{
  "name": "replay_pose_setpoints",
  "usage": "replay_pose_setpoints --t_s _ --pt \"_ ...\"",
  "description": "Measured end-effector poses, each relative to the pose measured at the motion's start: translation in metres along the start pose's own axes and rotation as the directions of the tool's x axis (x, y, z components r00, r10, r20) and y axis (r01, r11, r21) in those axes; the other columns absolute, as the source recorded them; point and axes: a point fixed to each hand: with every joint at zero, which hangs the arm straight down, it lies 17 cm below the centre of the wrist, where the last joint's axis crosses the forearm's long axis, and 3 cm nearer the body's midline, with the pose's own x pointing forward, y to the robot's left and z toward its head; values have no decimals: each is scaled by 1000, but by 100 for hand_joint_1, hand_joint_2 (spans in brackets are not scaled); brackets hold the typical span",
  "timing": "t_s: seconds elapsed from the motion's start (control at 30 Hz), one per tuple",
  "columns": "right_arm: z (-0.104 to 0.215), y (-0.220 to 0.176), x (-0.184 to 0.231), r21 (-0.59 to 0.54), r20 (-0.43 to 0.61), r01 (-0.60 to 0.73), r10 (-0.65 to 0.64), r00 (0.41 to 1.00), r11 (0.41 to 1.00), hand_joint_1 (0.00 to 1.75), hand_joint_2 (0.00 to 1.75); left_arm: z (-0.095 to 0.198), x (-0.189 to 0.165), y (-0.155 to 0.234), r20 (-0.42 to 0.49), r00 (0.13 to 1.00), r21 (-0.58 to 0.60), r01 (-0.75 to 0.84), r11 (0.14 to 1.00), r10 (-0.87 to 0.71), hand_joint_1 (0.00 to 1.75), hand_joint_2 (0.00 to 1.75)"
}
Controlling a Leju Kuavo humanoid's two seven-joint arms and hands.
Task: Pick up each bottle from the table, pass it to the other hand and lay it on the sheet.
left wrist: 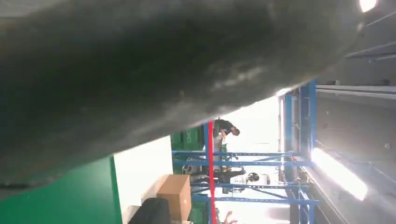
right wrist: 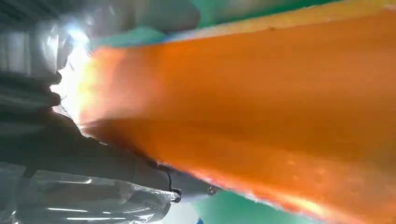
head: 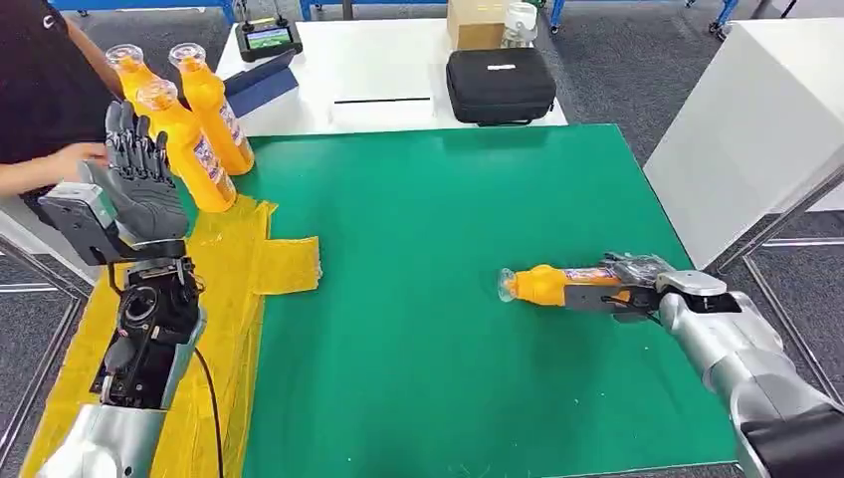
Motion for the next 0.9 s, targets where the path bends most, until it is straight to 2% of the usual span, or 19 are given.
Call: replay_pose_setpoints --t_s 0.23,0.5,0.67,0.73,0.8,0.9 --pt "1 17 1 27 0 10 -10 1000 1000 175 175 -6 0 -7 0 1000 -12 -5 1000 5 0 0" --pt "0 17 4 -6 7 42 -42 999 999 175 175 -7 0 -11 0 1000 -22 -10 1000 10 0 0" --pt "1 2 28 -73 127 150 -140 982 986 175 175 -2 -5 -13 -19 1000 -36 -23 999 23 0 0" --pt "2 -12 44 -119 195 223 -197 961 967 175 175 4 -16 -19 -84 993 -63 -83 995 78 0 0" --pt "9 -33 72 -158 304 364 -306 902 918 175 175 14 -28 -26 -171 969 -83 -195 977 179 0 0" --pt "25 -69 110 -176 440 521 -407 801 835 175 175 34 -42 -29 -243 937 -79 -277 958 251 0 0"
